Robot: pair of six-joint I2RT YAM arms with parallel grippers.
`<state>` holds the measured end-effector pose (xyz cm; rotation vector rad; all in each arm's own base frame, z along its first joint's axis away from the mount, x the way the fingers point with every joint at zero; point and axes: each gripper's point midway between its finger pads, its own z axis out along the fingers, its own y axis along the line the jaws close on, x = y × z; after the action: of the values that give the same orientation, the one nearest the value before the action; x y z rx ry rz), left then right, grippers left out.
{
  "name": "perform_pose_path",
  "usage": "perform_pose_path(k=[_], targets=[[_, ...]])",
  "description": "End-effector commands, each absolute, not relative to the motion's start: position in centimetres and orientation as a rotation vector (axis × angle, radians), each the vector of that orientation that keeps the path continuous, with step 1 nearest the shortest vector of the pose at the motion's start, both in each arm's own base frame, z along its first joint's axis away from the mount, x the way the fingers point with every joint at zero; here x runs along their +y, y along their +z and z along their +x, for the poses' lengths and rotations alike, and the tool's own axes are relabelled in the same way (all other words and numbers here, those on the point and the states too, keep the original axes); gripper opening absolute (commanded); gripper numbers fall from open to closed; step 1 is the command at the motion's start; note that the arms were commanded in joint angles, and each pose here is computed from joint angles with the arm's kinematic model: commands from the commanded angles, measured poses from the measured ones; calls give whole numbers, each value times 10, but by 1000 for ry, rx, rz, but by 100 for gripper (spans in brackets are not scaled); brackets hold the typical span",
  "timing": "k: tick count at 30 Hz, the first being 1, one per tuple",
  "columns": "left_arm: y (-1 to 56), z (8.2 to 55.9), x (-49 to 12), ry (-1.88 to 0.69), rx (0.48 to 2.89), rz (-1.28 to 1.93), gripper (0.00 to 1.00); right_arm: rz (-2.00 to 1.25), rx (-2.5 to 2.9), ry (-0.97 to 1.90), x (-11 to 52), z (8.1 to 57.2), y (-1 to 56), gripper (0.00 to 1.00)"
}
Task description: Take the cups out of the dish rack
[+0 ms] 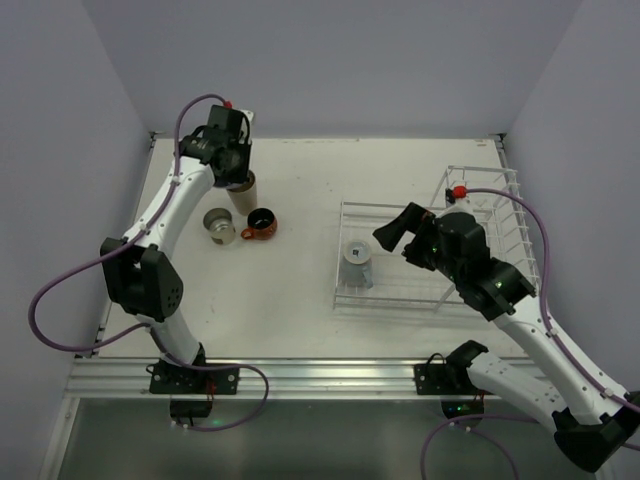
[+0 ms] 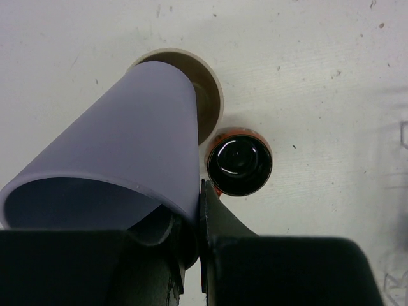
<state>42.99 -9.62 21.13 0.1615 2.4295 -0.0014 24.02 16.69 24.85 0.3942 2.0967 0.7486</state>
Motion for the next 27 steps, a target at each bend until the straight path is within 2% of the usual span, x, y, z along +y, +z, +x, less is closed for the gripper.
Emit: perform_pose_path(k=[1,8,15,19,27], targets=[[218,426,-103,-33,2403,184,0,383,2062,773,169,242,256,99],[210,432,-104,-18,2410,182,0,382,2067,759,167,242,256,99],[204,443,-108,-18,2421,176,34,379,2070,749,166,241,257,99],[208,448,-106,-3,2405,164,41,378,2075,737,165,242,256,99],[233,452,-102,8,2338,127,44,358,2112,716,170,246,247,99]])
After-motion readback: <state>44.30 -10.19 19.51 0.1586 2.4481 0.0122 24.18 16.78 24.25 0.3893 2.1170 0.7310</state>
